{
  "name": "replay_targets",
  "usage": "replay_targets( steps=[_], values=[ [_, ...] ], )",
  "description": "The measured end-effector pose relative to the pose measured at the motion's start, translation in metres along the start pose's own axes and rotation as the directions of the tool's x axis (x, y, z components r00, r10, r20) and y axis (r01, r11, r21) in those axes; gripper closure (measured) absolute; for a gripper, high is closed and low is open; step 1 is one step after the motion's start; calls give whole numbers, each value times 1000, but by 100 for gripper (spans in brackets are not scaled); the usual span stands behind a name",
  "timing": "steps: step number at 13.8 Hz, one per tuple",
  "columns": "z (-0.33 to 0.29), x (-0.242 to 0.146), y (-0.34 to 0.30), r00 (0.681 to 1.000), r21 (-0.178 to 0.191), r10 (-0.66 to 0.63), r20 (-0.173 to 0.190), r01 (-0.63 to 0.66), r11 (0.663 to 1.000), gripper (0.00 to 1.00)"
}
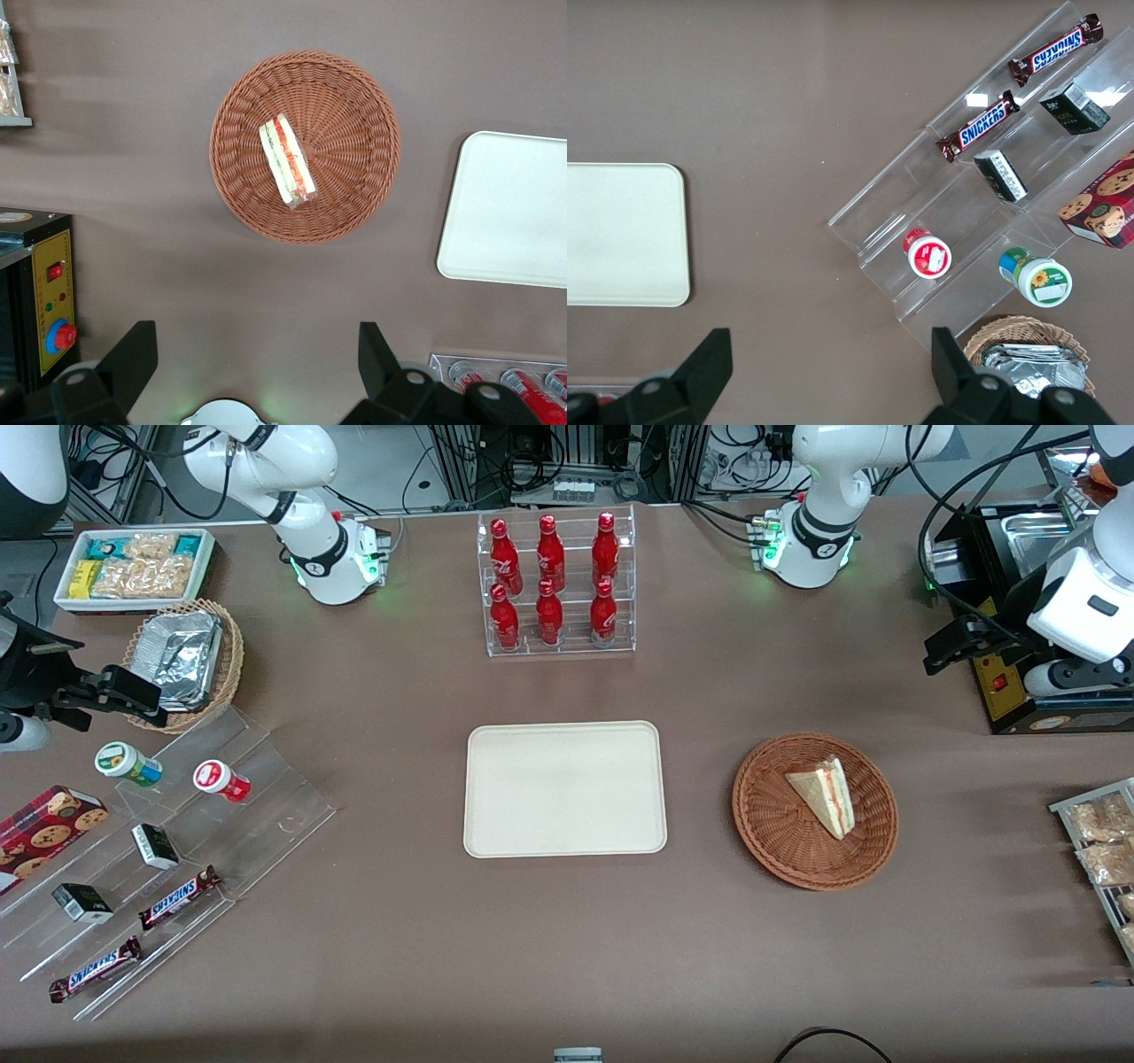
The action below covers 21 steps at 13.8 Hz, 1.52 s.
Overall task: Place sandwich from basket to tray
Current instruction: 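Move the left gripper over the wicker basket toward the wrapped sandwich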
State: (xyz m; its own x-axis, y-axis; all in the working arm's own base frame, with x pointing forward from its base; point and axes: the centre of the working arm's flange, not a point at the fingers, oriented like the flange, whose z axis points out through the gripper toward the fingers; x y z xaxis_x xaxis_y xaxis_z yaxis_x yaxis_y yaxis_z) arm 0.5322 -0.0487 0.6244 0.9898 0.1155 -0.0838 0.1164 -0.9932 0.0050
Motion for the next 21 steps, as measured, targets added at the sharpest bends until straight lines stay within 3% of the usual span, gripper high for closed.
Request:
replay_targets(
  steps=[6,12,19,21],
  values=[
    [5,5,1,1000,-2,0,-8,0,1000,0],
    [65,9,0,1000,6,-6,11,6,1000,0],
    [148,-6,15,988,1,-154,-35,154,988,0],
    [168,-6,16,980,-13,-187,-67,187,982,0]
  ],
)
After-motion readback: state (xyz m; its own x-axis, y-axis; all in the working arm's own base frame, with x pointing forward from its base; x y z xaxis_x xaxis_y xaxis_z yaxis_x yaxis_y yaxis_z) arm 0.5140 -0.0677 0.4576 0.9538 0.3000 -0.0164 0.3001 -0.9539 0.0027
